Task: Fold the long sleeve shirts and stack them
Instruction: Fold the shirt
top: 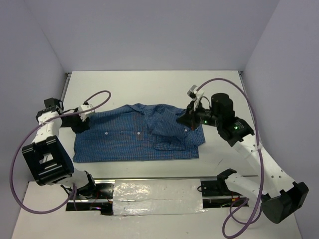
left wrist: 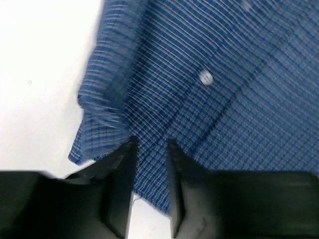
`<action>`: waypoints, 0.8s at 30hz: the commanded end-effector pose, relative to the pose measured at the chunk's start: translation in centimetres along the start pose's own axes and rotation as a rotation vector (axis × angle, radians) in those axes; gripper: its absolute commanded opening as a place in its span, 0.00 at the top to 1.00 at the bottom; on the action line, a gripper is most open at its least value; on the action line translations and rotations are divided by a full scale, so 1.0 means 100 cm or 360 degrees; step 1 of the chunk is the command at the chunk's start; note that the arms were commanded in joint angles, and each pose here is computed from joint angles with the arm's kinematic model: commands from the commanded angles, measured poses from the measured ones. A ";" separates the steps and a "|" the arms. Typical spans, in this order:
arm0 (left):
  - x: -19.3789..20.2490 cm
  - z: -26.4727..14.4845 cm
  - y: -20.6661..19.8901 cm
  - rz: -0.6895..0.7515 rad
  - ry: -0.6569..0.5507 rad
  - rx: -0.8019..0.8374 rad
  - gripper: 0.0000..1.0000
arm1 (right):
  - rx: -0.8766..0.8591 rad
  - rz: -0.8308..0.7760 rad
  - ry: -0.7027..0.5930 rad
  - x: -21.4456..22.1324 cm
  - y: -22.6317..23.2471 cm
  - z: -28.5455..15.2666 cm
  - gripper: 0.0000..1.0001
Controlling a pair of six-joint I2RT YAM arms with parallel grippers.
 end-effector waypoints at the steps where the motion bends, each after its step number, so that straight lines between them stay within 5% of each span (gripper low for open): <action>1: -0.014 -0.026 -0.020 0.0361 0.0039 0.0188 0.52 | -0.0146 0.0130 -0.0003 0.013 0.025 -0.005 1.00; 4: -0.016 -0.043 -0.044 0.0384 0.0105 0.0412 0.38 | -0.0186 0.0190 0.0025 0.025 0.034 -0.001 1.00; 6: -0.017 -0.049 -0.057 0.0367 0.0140 0.0536 0.38 | -0.0198 0.0209 0.0035 0.030 0.037 0.003 1.00; 8: -0.035 -0.045 -0.043 0.0107 0.0016 0.0424 0.39 | -0.0204 0.0237 0.0073 0.040 0.037 0.008 1.00; 9: -0.049 -0.036 -0.008 -0.0285 -0.0067 0.0171 0.40 | -0.0199 0.0250 0.0093 0.045 0.037 0.010 1.00; 12: -0.077 -0.025 0.044 -0.0696 -0.0235 -0.0071 0.46 | -0.0189 0.0275 0.0136 0.058 0.035 0.015 1.00; 15: -0.080 0.001 0.076 -0.1026 -0.0187 -0.0285 0.42 | -0.0194 0.0303 0.0171 0.065 0.034 0.020 1.00; 19: -0.074 0.043 0.076 -0.1098 0.0038 -0.0280 0.23 | -0.0190 0.0341 0.0195 0.070 0.035 0.021 1.00; 24: -0.047 0.062 0.064 -0.1125 0.0266 -0.0246 0.31 | -0.0162 0.0353 0.0199 0.075 0.035 0.020 1.00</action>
Point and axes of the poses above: each gripper's point midway between its finger pads, its own z axis out along the fingers, its own y axis along the line the jaws close on, x = y × z, the point moved 6 cm from there along -z, back along the fingers, and after that the axes turned 11 degrees about -z, right-handed, at the moved point
